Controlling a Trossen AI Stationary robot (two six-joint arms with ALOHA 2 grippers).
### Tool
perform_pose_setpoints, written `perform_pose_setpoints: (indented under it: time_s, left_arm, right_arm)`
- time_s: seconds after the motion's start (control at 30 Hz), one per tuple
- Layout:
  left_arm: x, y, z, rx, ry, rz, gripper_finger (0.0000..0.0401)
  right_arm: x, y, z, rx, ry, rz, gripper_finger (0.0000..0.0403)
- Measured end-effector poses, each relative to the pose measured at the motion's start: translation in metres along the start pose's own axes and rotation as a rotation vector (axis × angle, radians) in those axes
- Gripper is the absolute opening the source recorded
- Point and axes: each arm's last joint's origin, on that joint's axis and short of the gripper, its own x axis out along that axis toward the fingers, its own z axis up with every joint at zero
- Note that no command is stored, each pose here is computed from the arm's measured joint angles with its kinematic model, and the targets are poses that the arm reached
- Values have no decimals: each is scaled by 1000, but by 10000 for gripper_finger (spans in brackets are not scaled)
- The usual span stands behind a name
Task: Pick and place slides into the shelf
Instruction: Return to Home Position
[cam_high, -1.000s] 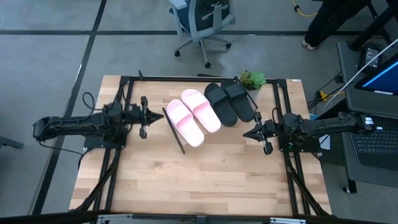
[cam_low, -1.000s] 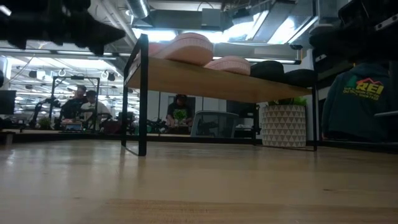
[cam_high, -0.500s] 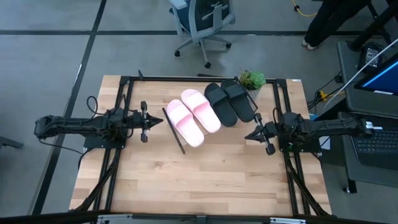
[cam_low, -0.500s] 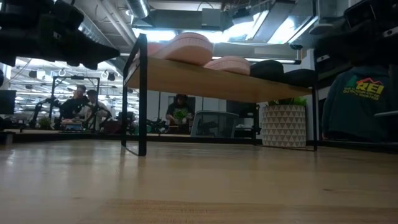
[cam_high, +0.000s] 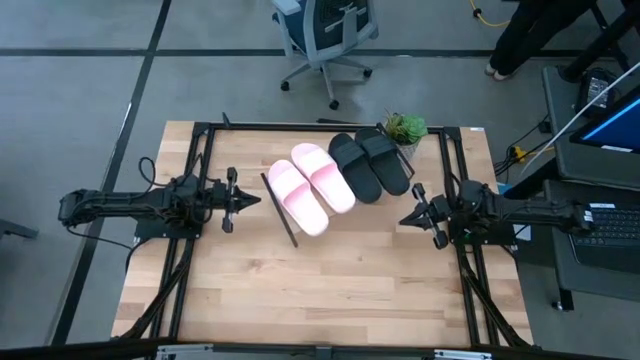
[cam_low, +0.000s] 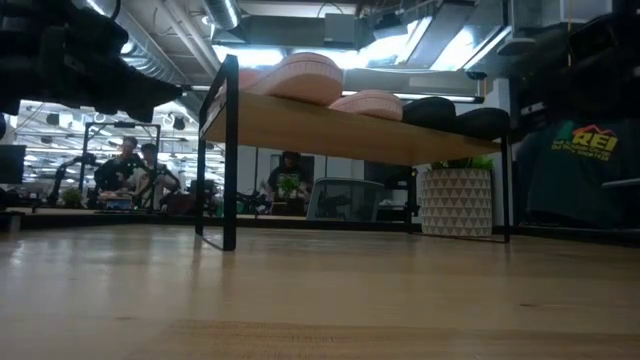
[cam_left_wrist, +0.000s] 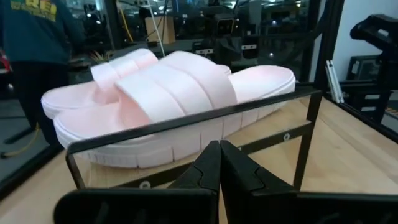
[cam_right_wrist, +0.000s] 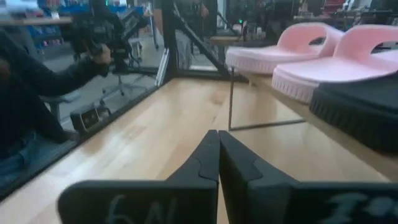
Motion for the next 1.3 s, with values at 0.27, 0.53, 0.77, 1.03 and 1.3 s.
perform_pose_setpoints:
  time_s: [0.27, 0.53, 0.77, 1.03, 1.3]
  left_arm:
    - [0, 0, 0, 15, -6, 3, 0]
    - [0, 0, 0, 27, 0, 3, 0]
    - [0, 0, 0, 27, 0, 3, 0]
    - [0, 0, 0, 26, 0, 3, 0]
    - [0, 0, 0, 26, 0, 4, 0]
  right_arm:
    - [-3, 2, 4, -10, -38, 15, 8]
    - [-3, 2, 4, -12, -39, 15, 11]
    - [-3, 2, 4, -9, -40, 15, 12]
    - [-3, 2, 4, -10, -40, 15, 11]
    - [-3, 2, 4, -10, -41, 15, 17]
